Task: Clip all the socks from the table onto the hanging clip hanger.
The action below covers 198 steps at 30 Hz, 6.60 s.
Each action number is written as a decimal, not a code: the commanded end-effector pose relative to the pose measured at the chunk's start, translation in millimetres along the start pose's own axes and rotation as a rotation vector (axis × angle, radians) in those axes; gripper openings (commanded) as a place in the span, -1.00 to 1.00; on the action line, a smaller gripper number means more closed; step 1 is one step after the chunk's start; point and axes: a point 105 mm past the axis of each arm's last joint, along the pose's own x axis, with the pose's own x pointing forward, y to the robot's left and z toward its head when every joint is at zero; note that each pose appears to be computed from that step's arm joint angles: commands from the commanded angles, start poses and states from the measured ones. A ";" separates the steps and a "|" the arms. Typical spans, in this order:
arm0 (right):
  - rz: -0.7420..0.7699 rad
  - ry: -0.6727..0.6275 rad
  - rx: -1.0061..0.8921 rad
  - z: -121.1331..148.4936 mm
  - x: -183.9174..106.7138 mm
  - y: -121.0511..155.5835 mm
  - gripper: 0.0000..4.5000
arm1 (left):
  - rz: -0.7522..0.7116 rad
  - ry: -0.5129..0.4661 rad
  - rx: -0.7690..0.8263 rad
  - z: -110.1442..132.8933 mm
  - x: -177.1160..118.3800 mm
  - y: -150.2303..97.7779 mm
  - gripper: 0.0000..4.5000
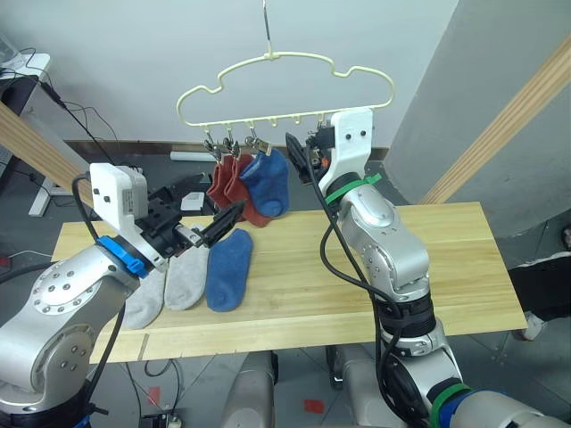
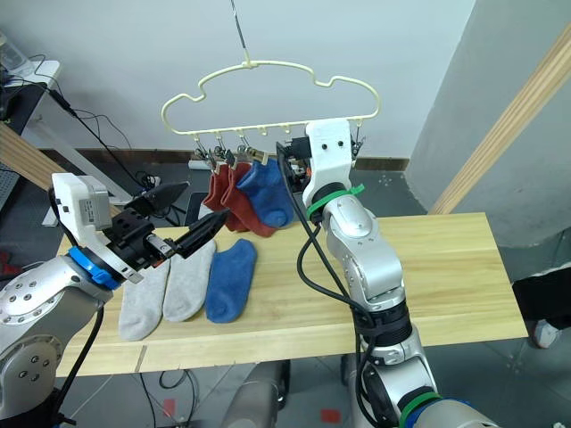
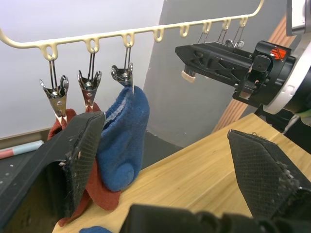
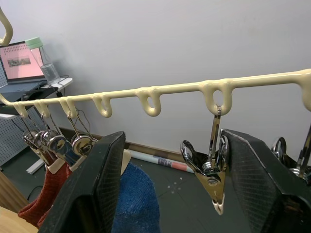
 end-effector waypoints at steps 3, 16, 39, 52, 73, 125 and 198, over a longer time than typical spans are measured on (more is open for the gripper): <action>0.023 -0.069 0.022 17.7 -0.2 7.9 -0.15 | -0.016 -0.034 0.028 8.4 0.1 -6.2 1.00; 0.030 -0.074 0.029 19.3 0.1 8.3 -0.63 | -0.013 -0.036 0.023 8.3 0.6 -7.3 1.00; 0.410 0.048 0.546 20.4 -18.4 4.1 -0.63 | -0.026 -0.028 0.018 5.6 2.0 -9.5 1.00; 0.519 0.151 0.708 15.9 -18.0 -7.8 -0.69 | -0.086 0.025 0.018 -4.3 -4.9 -21.5 1.00; 0.533 0.179 0.697 13.9 -15.8 -5.1 -0.99 | 0.088 0.209 0.008 -59.7 -36.3 -1.0 1.00; 0.514 0.197 0.634 18.0 -19.4 -11.8 -1.00 | 0.114 0.546 0.019 -200.9 10.8 12.5 -0.99; 0.712 0.342 0.740 20.3 -39.5 -11.7 -0.45 | -0.363 -0.058 0.218 -39.3 44.7 -27.6 -1.00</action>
